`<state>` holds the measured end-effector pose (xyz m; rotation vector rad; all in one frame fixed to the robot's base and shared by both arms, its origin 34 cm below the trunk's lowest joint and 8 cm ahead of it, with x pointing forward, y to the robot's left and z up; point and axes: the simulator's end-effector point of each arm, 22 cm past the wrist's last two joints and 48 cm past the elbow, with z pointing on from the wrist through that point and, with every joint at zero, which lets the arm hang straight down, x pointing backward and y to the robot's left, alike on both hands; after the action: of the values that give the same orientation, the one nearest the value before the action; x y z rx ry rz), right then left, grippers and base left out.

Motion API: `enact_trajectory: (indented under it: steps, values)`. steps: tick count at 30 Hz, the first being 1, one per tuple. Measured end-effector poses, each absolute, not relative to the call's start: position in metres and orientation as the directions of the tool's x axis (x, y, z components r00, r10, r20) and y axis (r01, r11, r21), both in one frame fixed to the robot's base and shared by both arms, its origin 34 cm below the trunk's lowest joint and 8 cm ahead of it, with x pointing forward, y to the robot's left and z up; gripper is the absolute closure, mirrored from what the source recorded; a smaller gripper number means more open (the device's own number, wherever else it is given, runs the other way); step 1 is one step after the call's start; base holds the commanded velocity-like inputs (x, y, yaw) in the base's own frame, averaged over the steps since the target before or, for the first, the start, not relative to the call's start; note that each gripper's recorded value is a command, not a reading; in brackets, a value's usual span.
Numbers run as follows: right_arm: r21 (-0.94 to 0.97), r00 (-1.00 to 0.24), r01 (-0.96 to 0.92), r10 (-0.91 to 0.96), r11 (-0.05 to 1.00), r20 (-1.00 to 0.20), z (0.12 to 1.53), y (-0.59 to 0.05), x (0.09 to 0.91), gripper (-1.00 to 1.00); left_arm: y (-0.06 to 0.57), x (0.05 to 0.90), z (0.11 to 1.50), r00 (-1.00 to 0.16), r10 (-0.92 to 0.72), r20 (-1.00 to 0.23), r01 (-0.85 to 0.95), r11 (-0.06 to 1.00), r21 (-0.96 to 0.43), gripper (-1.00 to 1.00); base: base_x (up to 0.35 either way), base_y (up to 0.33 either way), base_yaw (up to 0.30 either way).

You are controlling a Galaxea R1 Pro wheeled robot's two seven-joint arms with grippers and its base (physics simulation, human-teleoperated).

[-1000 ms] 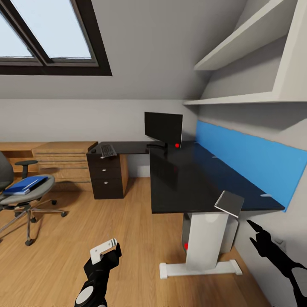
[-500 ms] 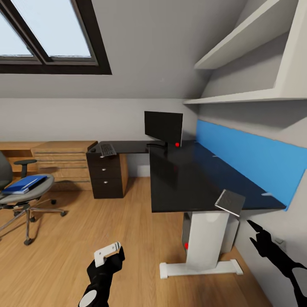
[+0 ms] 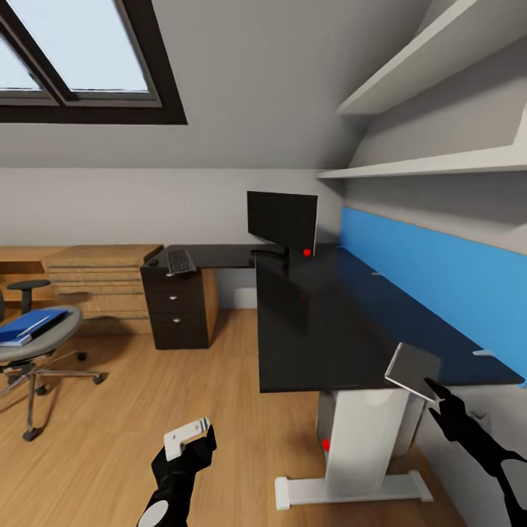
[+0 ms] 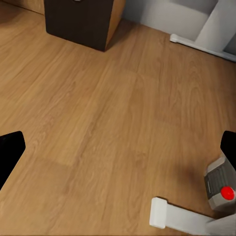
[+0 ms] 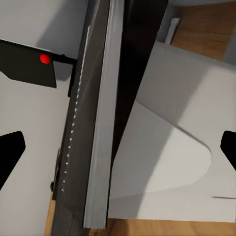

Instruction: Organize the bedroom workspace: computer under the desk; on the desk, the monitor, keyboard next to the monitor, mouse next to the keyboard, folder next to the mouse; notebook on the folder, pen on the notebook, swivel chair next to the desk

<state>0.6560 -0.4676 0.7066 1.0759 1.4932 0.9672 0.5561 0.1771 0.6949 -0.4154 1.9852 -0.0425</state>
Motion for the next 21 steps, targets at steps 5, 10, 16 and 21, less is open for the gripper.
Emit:
enact_trajectory:
  steps: [5,10,16,21]
  values:
    - [0.948,-0.089,0.147,0.959,0.281,-0.270,0.7061,-0.4676,0.6561,-1.00,0.1775,0.5563,0.6948,-0.381,-0.308,-0.872,-0.271,0.939,-0.213,-1.00,0.099,0.000,0.000]
    - [0.948,-0.089,0.147,0.959,0.282,-0.271,0.7060,-0.4676,0.6561,-1.00,0.1777,0.5564,0.6947,-0.381,-0.309,-0.871,-0.271,0.938,-0.214,-1.00,0.021,0.000,0.000]
    - [0.949,-0.089,0.146,0.959,0.279,-0.268,0.7063,-0.4674,0.6562,-1.00,0.1779,0.5562,0.6942,-0.382,-0.309,-0.871,-0.272,0.938,-0.213,-1.00,0.001,0.000,0.000]
    - [0.949,-0.089,0.146,0.959,0.279,-0.268,0.7063,-0.4674,0.6562,-1.00,0.1779,0.5563,0.6942,-0.382,-0.309,-0.871,-0.272,0.938,-0.213,-1.00,0.000,0.000,0.000]
